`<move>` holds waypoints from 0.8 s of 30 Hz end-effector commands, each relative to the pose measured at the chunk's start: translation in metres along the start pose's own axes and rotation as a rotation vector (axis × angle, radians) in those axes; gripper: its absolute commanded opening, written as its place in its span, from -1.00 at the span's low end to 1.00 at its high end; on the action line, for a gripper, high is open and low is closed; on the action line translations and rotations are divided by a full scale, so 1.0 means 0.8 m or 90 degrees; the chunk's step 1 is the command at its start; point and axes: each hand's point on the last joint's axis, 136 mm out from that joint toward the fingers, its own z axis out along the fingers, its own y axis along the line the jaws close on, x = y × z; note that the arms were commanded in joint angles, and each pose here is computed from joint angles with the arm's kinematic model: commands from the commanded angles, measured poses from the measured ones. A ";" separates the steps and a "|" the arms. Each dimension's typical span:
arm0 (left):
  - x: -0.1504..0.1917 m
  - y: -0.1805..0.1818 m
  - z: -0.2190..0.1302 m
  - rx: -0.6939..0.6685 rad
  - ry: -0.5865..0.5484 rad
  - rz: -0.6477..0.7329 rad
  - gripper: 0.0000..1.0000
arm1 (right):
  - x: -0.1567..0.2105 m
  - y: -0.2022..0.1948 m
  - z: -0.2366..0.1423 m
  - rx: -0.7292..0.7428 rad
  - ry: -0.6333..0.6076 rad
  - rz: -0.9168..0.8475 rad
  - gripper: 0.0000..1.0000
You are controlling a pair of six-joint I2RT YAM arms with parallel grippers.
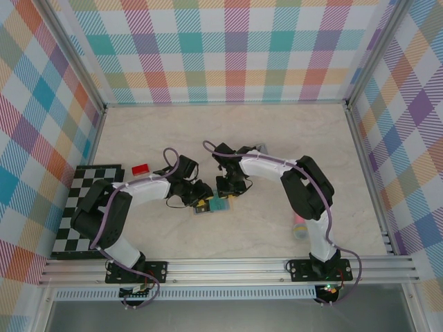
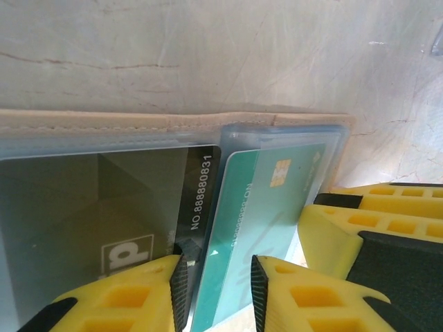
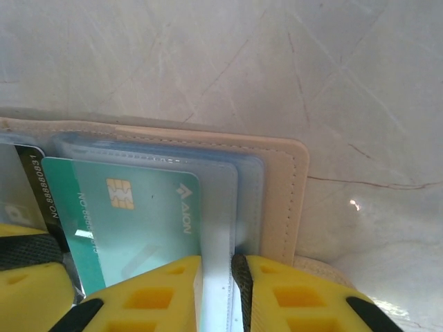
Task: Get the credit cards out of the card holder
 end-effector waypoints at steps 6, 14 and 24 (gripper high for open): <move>-0.001 0.006 0.008 0.007 0.010 -0.014 -0.36 | 0.014 -0.014 0.020 0.024 0.046 0.004 -0.57; 0.003 -0.010 0.010 0.073 0.026 -0.007 -0.44 | 0.016 -0.015 0.023 0.026 0.052 0.005 -0.60; 0.000 -0.014 0.006 0.117 0.026 0.019 -0.45 | 0.018 -0.016 0.025 0.024 0.059 0.007 -0.65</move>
